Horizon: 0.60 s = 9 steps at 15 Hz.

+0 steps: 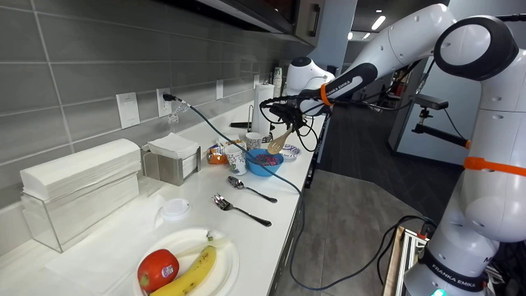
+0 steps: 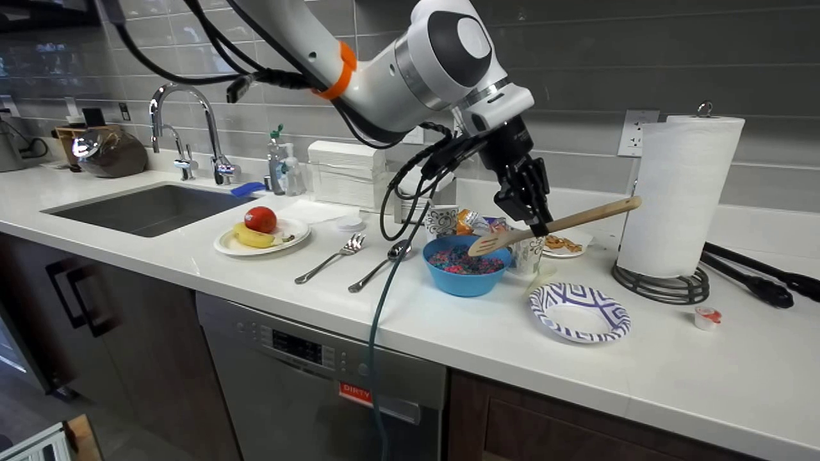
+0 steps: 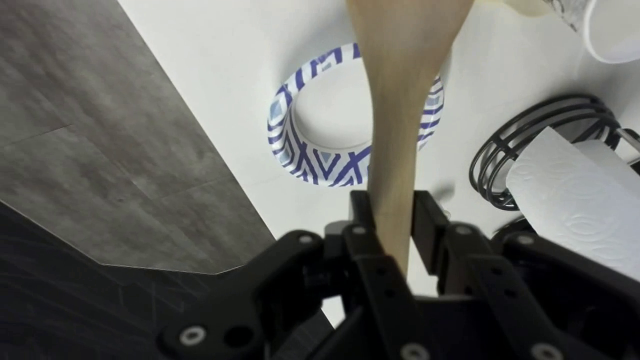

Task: Pick up the cooking stick and scoop some of the contents in the bowl and pour them in the cup

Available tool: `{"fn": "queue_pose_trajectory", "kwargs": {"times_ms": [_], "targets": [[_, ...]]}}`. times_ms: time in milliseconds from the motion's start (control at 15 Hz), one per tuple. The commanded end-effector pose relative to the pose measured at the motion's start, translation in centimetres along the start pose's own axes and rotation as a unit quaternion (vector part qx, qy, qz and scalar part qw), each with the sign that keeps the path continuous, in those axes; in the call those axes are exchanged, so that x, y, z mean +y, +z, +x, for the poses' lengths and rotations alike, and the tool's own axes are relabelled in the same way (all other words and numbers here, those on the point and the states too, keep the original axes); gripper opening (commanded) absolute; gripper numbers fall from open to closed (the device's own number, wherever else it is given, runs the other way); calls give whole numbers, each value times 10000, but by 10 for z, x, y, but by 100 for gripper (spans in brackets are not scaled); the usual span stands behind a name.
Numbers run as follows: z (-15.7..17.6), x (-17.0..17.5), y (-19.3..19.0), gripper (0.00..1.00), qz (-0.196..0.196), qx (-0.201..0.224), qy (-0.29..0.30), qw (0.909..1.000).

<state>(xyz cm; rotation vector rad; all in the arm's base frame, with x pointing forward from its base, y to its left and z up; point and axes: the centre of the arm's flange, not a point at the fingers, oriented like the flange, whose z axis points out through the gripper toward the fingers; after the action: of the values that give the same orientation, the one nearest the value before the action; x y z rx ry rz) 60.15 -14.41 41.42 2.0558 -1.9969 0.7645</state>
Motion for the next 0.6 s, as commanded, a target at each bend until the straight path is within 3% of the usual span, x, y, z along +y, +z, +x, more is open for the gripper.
{"fn": "queue_pose_trajectory", "kwargs": {"times_ms": [0,533], "targets": [[-13,-1,-5,6,-266,-66,-21,9996],[-55,-1,-6,6,-795,-50,267,9965]]}}
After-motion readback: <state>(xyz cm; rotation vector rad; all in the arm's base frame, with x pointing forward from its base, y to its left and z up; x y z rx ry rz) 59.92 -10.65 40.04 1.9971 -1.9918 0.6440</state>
